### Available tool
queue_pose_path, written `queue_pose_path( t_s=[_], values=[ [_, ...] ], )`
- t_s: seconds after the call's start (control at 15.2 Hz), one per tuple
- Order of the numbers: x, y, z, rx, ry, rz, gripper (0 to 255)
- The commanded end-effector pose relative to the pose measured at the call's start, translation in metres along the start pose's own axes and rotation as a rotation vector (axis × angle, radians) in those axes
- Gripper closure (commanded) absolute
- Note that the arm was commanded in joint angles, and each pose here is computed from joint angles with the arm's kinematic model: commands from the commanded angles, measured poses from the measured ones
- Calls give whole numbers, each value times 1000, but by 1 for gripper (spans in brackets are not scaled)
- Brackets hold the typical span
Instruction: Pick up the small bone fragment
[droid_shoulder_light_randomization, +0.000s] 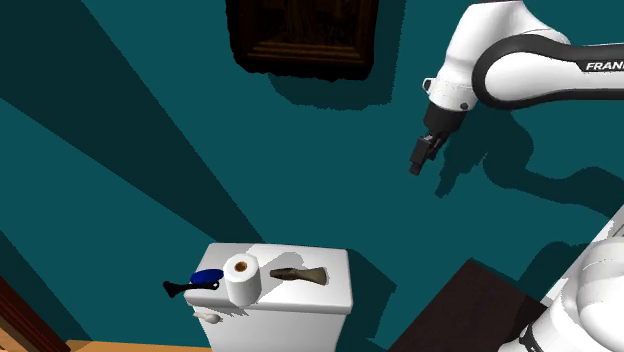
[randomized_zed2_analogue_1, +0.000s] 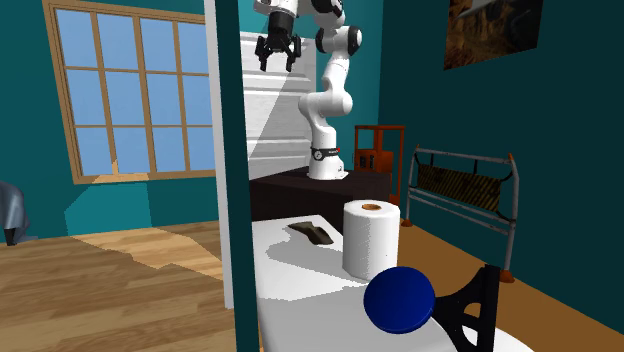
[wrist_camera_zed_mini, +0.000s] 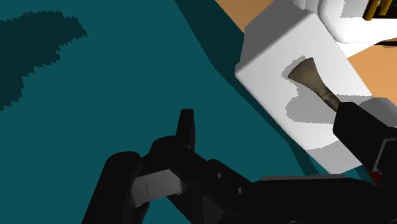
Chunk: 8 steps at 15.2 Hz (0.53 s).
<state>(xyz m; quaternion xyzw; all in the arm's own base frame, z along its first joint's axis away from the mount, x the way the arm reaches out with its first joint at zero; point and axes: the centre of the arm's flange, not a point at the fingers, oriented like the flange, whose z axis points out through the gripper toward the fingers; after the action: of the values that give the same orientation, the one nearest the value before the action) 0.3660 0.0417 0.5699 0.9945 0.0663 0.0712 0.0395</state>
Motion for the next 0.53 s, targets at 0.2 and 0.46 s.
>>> queue_pose_path(
  t_s=[0.2, 0.46],
  values=[
    [41, -21, 49, 13, -17, -107, 0],
    [69, -41, 90, 23, -31, -192, 0]
  ],
)
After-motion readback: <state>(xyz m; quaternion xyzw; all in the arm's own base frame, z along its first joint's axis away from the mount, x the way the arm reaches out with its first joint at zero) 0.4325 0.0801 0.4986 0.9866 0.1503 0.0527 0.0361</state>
